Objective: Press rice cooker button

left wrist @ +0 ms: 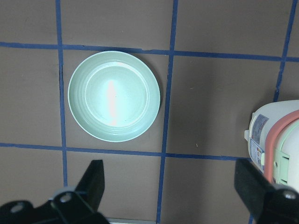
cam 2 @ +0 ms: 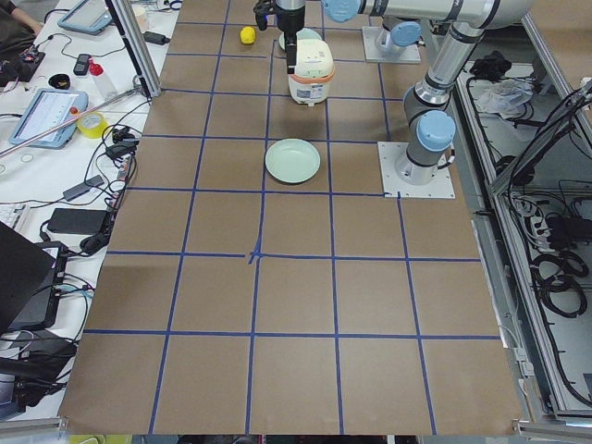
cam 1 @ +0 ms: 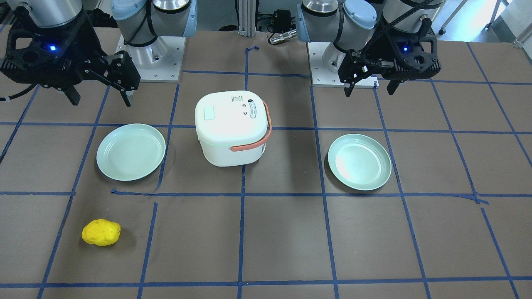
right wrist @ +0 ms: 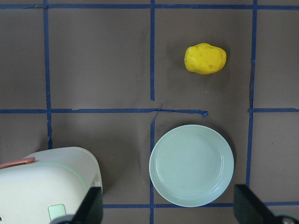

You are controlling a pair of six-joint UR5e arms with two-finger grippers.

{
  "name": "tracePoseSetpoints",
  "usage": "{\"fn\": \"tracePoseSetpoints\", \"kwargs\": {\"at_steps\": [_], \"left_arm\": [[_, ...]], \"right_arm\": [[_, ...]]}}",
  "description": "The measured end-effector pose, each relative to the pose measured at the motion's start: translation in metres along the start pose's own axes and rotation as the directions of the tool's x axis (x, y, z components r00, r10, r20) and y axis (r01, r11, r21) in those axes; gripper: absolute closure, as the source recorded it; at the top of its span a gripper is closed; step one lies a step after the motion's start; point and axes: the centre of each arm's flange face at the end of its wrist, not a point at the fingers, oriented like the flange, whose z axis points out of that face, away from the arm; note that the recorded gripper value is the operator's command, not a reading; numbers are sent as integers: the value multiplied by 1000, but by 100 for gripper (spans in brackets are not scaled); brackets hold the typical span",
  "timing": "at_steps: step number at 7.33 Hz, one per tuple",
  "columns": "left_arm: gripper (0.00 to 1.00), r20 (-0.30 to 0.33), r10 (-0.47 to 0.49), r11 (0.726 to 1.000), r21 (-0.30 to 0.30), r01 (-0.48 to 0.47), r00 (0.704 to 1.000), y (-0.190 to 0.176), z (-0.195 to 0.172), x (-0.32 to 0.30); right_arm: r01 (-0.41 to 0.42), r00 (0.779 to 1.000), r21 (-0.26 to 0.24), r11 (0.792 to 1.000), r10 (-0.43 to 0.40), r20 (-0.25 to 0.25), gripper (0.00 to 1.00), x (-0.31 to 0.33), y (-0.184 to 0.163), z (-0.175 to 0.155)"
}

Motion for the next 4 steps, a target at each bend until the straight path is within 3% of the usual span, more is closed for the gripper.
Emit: {"fn": "tracePoseSetpoints", "kwargs": {"at_steps": [4], "left_arm": [[0,0,0,1000,0,0,1000,0,0,0]], "right_arm": [[1,1000,0,1000,-1,-5,0,0,0,0]]}}
